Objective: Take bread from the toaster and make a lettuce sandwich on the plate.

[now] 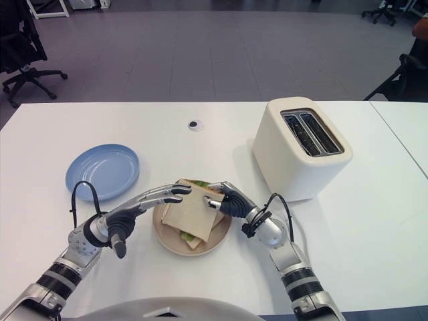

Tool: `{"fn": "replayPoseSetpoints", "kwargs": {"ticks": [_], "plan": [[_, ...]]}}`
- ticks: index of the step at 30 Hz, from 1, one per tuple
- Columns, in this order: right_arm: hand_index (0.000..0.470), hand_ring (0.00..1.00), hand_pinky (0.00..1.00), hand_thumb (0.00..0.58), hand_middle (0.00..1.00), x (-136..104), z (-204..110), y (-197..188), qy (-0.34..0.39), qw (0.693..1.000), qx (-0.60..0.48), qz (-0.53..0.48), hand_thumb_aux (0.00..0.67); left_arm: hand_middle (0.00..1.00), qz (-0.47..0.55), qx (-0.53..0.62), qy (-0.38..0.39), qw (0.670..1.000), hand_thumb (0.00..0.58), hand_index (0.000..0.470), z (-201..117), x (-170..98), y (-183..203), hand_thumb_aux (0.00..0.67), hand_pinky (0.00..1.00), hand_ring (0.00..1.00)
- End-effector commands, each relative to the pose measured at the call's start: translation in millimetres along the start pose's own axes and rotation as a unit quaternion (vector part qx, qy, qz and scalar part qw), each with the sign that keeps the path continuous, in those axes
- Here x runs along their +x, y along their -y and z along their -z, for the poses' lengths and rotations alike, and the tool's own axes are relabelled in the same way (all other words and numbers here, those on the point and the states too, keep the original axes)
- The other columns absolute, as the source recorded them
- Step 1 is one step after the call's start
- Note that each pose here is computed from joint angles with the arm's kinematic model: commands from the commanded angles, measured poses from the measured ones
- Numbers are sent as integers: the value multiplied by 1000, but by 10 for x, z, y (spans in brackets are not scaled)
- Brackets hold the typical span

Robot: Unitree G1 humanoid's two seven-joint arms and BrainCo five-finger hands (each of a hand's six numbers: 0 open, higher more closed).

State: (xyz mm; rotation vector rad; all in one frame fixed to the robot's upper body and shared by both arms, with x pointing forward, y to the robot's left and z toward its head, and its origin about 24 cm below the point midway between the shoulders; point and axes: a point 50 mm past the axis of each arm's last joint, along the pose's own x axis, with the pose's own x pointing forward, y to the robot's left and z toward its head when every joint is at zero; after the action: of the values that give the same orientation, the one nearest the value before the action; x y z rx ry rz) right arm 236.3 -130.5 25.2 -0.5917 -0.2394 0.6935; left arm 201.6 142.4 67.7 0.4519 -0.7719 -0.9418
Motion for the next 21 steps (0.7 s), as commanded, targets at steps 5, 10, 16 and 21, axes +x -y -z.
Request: {"fn": "replayPoseSetpoints", "kwargs": {"ticks": [5,10,16,21], "plan": [[470,1000,1000,580,1000,-68,162,-37,-45,997,-48,-33,670,0,172,84,-231,954,0,0,633,-195,373,0,0,0],[83,769,769,187,769,-57,146,24,-39,997,-60,-17,118,0,234,72,-244,938,58,24,683,-303,584,34,0,0],[0,0,0,0,0,-42,16,285,-2,997,-56,61,0,0,245,65,-236,938,425,227,676,-318,613,323,0,0],[0,0,0,0,0,-109,-65,566,23,989,-74,127,0,0,241,72,-237,939,379,194,680,-328,589,276,0,0]]}}
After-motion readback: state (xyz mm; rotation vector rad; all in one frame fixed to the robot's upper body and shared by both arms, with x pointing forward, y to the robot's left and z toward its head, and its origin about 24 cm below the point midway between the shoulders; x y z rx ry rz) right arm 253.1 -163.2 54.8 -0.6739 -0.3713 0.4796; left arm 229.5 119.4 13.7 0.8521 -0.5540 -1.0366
